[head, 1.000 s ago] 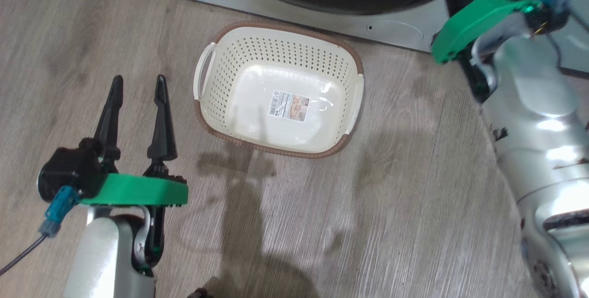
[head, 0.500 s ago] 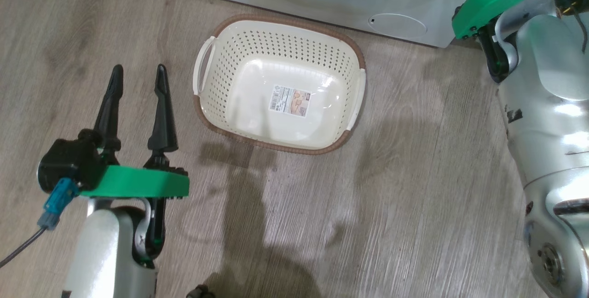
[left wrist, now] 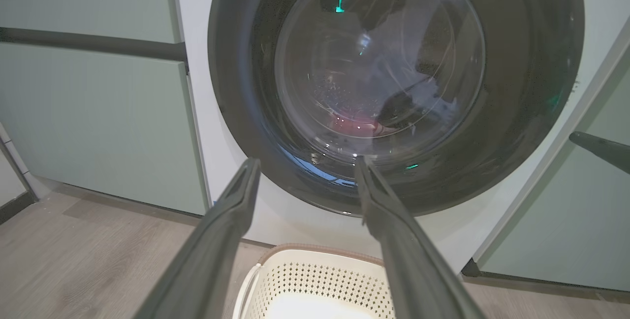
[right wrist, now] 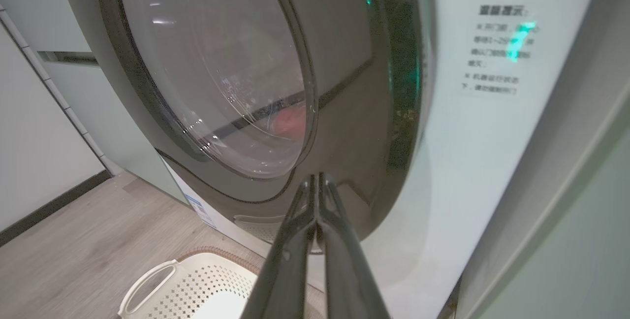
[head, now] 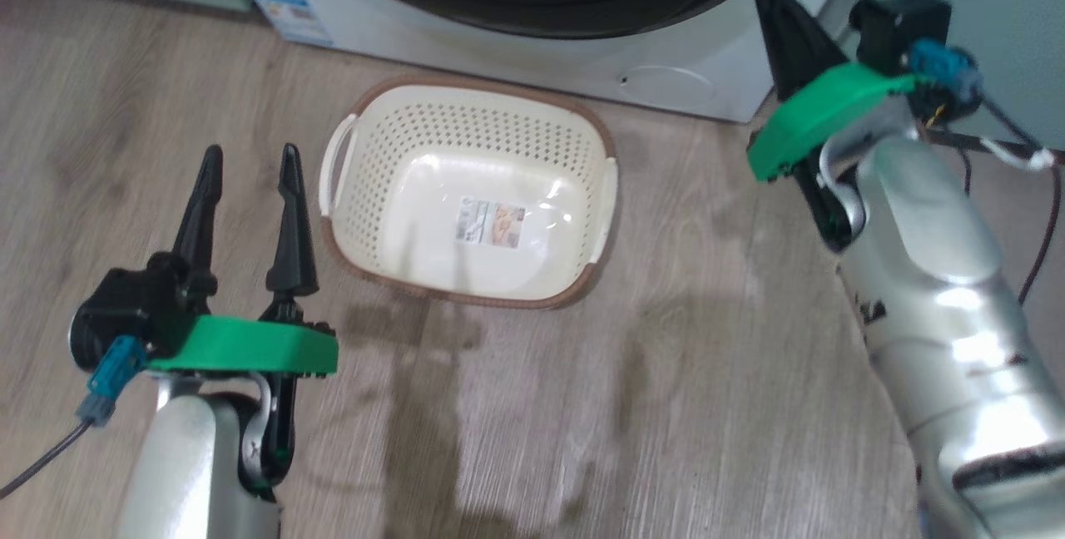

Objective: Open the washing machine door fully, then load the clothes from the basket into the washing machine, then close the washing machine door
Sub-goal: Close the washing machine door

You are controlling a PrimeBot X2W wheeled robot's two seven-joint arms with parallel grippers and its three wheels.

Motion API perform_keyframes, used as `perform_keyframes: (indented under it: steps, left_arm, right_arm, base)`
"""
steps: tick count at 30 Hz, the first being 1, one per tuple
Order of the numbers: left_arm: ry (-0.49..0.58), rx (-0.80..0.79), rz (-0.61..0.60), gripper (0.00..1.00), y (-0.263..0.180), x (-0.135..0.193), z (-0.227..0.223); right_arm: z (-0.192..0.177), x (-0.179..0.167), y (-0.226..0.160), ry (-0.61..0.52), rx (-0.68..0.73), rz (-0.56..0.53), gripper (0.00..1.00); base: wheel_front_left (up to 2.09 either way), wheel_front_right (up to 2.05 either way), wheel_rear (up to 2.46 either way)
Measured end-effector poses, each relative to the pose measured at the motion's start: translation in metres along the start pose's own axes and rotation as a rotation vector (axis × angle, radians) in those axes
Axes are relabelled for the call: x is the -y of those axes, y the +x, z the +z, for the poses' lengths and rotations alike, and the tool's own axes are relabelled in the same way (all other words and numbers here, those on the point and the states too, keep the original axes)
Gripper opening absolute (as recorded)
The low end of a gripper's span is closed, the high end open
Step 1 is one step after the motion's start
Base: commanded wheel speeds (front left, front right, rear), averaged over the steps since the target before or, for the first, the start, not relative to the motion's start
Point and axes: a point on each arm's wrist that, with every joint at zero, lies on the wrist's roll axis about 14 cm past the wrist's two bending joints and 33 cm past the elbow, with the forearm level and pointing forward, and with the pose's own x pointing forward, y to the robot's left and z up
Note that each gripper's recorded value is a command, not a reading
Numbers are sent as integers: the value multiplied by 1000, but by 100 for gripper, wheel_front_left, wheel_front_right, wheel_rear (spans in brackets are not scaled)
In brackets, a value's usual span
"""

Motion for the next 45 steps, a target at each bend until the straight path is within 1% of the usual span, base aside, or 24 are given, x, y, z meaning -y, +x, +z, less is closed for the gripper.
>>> perform_keyframes:
  steps: [1, 2, 3, 4, 5, 9, 11, 13, 21, 27, 31, 38, 45]
  left_arm:
    - [1, -1, -10, 100, -1, 2, 0]
    - [-2, -3, -15, 100, -2, 4, -1]
    - [-6, 0, -20, 100, -2, 6, -1]
    - [-10, 1, -27, 100, -2, 8, 0]
    - [-15, 2, -36, 100, -2, 11, 0]
    - [-24, 12, -69, 100, -3, 22, 3]
    - [-36, -1, -99, 100, -12, 32, 1]
    - [-32, -10, -114, 100, -18, 36, -1]
    - [-36, -22, -188, 100, -35, 57, 2]
    - [-45, -30, -244, 100, -45, 74, 3]
    - [-45, -40, -261, 100, -51, 79, 2]
    - [-38, -51, -263, 100, -61, 77, 1]
    - [-31, -47, -264, 100, -61, 77, 2]
  right_arm:
    - [0, 0, -6, 11, 4, -4, 0]
    - [1, 2, -12, 22, 13, -12, 12]
    - [4, 4, -18, 32, 25, -20, 56]
    - [8, 5, -23, 37, 41, -27, 93]
    - [13, 7, -29, 40, 57, -34, 100]
    - [25, 15, -56, 58, 108, -70, 100]
    - [30, 21, -89, 67, 137, -107, 100]
    - [33, 25, -106, 79, 153, -135, 100]
    - [28, 46, -179, 89, 166, -263, 100]
    - [26, 55, -222, 81, 173, -341, 100]
    - [32, 56, -240, 80, 185, -365, 100]
    - [35, 53, -261, 72, 182, -385, 100]
    - [39, 53, -267, 63, 177, -392, 100]
  base:
    - [0, 0, 0]
    - [0, 0, 0]
    - [0, 0, 0]
    - [0, 0, 0]
    - [0, 0, 0]
    - [0, 0, 0]
    - [0, 0, 0]
    - [0, 0, 0]
    - [0, 0, 0]
    - [0, 0, 0]
    - [0, 0, 0]
    - [0, 0, 0]
    - [0, 0, 0]
